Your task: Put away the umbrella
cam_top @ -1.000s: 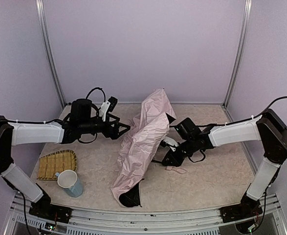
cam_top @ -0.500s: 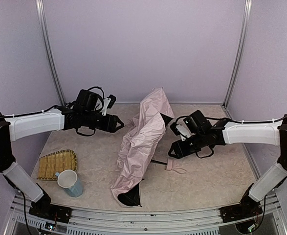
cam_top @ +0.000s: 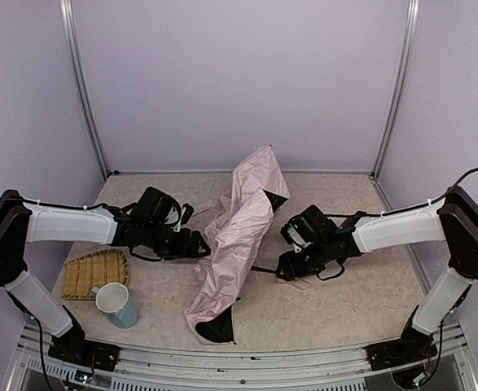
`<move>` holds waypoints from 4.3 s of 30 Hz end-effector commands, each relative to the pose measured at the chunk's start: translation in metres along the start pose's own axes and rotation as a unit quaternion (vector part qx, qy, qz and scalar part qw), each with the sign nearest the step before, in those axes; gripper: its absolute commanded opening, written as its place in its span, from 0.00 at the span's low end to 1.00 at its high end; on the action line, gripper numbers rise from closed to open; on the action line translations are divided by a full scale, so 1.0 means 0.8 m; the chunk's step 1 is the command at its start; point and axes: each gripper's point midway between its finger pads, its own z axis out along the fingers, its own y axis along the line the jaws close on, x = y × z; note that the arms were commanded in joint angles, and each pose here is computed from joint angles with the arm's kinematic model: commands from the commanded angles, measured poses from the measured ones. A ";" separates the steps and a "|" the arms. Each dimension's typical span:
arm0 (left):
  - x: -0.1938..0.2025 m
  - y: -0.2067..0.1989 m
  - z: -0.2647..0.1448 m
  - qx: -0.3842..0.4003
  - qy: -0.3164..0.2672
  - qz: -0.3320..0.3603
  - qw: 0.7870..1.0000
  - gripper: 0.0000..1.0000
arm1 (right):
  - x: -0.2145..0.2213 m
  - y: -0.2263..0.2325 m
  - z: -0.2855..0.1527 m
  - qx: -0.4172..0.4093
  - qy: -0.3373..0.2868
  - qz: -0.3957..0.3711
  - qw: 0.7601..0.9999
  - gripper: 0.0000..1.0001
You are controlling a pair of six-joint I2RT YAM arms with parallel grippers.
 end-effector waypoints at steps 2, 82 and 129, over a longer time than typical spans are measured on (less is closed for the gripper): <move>-0.003 -0.016 0.014 0.063 -0.023 -0.046 0.997 0.74 | -0.007 0.012 0.003 -0.011 -0.038 -0.008 0.999 0.56; 0.029 -0.026 0.074 0.114 0.081 0.039 0.989 0.66 | -0.109 0.215 -0.105 -0.301 -0.136 -0.238 0.913 0.19; 0.049 -0.198 -0.119 0.159 -0.057 0.366 0.915 0.85 | -0.081 0.036 0.141 -0.213 0.025 -0.068 0.974 0.01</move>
